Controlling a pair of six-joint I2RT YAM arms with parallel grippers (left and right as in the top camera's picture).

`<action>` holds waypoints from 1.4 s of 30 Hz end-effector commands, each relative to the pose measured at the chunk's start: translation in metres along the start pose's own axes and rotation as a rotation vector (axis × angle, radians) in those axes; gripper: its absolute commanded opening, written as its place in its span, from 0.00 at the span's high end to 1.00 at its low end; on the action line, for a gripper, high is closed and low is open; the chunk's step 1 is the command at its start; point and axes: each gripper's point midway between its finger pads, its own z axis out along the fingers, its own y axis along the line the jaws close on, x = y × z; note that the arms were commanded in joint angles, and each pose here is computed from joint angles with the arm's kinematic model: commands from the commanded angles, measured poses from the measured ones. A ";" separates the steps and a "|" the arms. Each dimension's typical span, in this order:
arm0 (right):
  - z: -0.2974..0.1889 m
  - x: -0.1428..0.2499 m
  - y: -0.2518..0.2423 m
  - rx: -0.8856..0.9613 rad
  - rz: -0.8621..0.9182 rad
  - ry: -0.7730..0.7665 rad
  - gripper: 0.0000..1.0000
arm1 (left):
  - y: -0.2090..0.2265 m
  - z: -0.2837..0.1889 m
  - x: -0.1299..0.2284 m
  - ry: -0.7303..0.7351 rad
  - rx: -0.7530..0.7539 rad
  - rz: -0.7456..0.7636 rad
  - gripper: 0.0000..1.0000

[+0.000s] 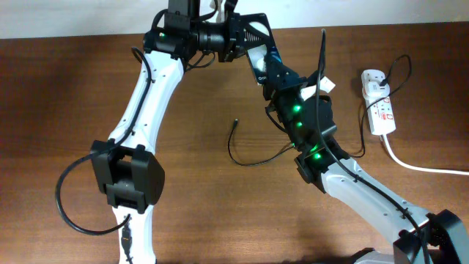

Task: Plug charger to phone and switch on socket

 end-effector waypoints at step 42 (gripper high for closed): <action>-0.098 0.007 -0.185 0.809 -0.987 0.620 0.04 | 0.123 -0.165 0.000 -0.098 -0.351 -0.011 1.00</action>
